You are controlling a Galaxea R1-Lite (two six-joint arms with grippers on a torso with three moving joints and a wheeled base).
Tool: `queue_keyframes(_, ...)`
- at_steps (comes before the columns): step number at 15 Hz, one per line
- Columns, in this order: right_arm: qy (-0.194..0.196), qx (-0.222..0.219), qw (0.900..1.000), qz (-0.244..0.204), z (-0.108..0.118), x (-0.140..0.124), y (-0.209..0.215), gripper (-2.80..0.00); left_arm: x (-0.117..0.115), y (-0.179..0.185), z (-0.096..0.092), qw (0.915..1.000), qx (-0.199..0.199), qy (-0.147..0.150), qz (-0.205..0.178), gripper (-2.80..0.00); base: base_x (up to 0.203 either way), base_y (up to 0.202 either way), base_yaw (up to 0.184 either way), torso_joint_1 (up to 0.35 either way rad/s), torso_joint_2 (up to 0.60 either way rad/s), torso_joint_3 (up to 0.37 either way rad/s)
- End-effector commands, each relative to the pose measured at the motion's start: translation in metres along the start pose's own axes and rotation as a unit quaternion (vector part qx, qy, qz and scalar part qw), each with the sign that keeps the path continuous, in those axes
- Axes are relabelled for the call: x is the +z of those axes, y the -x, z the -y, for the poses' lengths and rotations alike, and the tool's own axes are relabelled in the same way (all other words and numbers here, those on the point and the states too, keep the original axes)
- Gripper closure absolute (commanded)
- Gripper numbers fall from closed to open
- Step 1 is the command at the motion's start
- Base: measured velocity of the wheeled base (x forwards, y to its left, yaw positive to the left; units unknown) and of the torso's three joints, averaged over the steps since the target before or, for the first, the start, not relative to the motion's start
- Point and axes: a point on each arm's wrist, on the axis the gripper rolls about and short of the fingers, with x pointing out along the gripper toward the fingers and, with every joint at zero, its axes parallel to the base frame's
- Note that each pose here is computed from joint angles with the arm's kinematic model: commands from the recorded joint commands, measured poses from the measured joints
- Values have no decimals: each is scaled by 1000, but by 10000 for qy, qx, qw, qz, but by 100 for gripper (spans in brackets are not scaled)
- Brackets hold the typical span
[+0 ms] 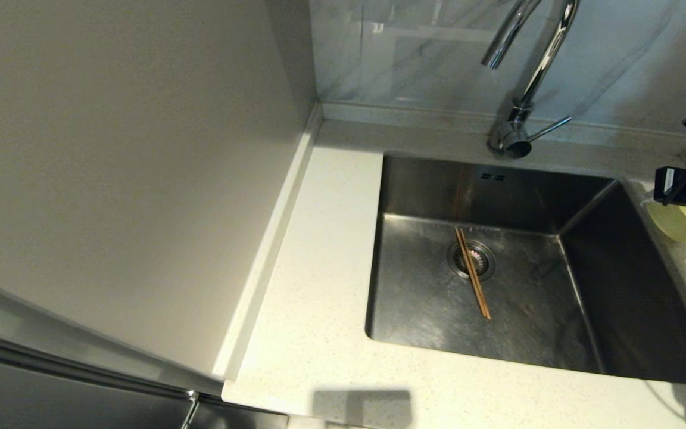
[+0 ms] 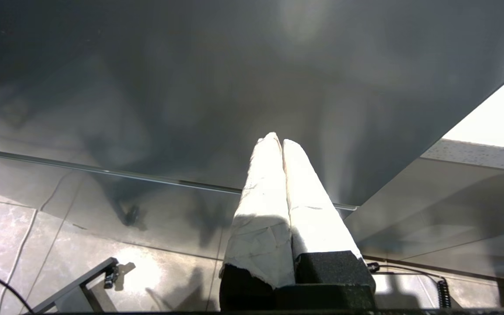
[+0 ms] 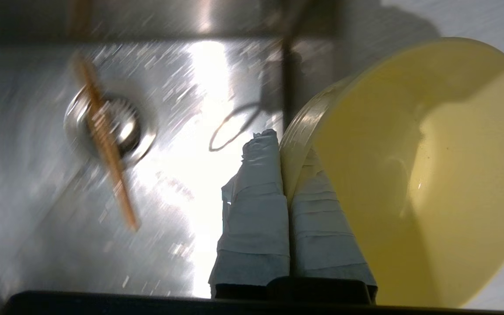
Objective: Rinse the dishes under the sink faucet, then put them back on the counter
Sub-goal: Put a bowl into the sink
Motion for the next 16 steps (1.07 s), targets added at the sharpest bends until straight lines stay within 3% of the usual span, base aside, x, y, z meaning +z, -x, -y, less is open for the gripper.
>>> queue_keyframes(1,220,274,9993,-133,-26,-18,23,0,0,0,0,10000,4,1,17,0,0,0,0,0,0,0)
queue_keyframes(3,439,587,9964,-435,-52,-55,22,0,0,0,0,10000,4,1,17,0,0,0,0,0,0,0)
queue_keyframes(5,730,949,9917,-467,-78,-89,29,0,0,0,0,10000,4,1,17,0,0,0,0,0,0,0)
queue_keyframes(10,1237,1984,9722,-151,-151,-112,40,0,0,0,0,10000,4,1,17,0,0,0,0,0,0,0)
queue_keyframes(12,1350,2124,9675,-228,-169,-124,17,0,0,0,0,10000,4,1,17,0,0,0,0,0,0,0)
queue_keyframes(16,1373,1944,9708,-291,-193,-147,-59,0,0,0,0,10000,4,1,17,0,0,0,0,0,0,0)
